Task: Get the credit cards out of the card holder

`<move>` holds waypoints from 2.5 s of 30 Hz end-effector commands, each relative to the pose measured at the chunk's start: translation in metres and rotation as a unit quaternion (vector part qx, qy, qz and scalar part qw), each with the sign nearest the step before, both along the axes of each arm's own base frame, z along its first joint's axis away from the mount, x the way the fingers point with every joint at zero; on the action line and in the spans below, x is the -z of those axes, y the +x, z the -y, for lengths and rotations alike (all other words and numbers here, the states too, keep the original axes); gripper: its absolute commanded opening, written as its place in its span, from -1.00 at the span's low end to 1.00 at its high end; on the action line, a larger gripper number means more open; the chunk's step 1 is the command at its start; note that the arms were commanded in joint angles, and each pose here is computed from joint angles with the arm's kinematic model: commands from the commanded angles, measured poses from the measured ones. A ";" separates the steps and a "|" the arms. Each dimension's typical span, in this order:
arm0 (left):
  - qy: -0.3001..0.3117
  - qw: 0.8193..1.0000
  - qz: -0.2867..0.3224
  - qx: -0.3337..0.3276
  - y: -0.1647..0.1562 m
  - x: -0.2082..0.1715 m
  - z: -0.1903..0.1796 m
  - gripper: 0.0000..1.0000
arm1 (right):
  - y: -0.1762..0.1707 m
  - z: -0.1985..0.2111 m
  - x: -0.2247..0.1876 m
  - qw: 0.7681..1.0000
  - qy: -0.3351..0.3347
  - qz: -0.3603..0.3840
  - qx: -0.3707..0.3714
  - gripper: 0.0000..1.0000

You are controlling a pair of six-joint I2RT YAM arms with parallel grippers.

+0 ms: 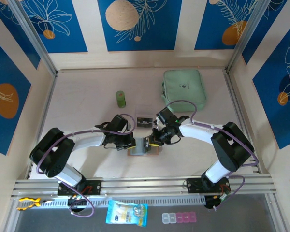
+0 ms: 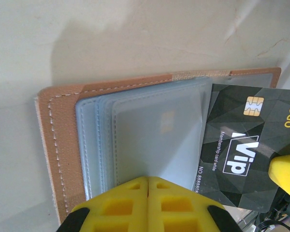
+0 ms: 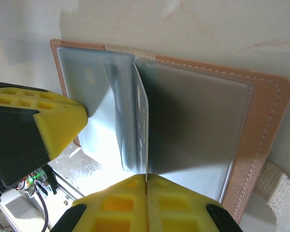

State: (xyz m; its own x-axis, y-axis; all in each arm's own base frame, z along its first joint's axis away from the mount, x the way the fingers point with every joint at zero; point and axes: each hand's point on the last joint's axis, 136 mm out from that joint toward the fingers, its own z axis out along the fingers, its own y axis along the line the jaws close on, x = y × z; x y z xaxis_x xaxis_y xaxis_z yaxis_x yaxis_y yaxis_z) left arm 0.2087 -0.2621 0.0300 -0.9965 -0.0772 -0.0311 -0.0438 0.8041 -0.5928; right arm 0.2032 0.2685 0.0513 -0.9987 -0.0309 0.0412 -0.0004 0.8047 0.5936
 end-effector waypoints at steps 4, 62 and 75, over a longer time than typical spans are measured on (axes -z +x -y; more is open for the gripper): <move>0.020 1.000 -0.015 0.000 -0.009 0.007 -0.007 -1.00 | 0.002 0.003 -0.024 1.000 0.001 0.028 -0.009 -0.87; 0.006 0.997 0.032 -0.075 -0.004 -0.029 -0.066 -0.92 | 0.127 -0.009 -0.050 0.728 -0.101 0.284 -0.615 -0.92; -0.005 0.997 0.026 -0.071 -0.003 -0.027 -0.061 -0.89 | 0.140 0.002 -0.062 0.726 -0.136 0.305 -0.601 -0.52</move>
State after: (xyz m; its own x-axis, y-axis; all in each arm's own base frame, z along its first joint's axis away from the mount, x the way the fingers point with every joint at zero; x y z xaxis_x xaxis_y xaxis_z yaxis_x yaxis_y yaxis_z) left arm 0.2085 -0.2011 0.0610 -0.9675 -0.2336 -0.0968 -0.1311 0.7908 -0.5979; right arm 0.3381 0.2689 0.0976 -0.0968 -0.9725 -0.2119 -0.9950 0.0889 0.0466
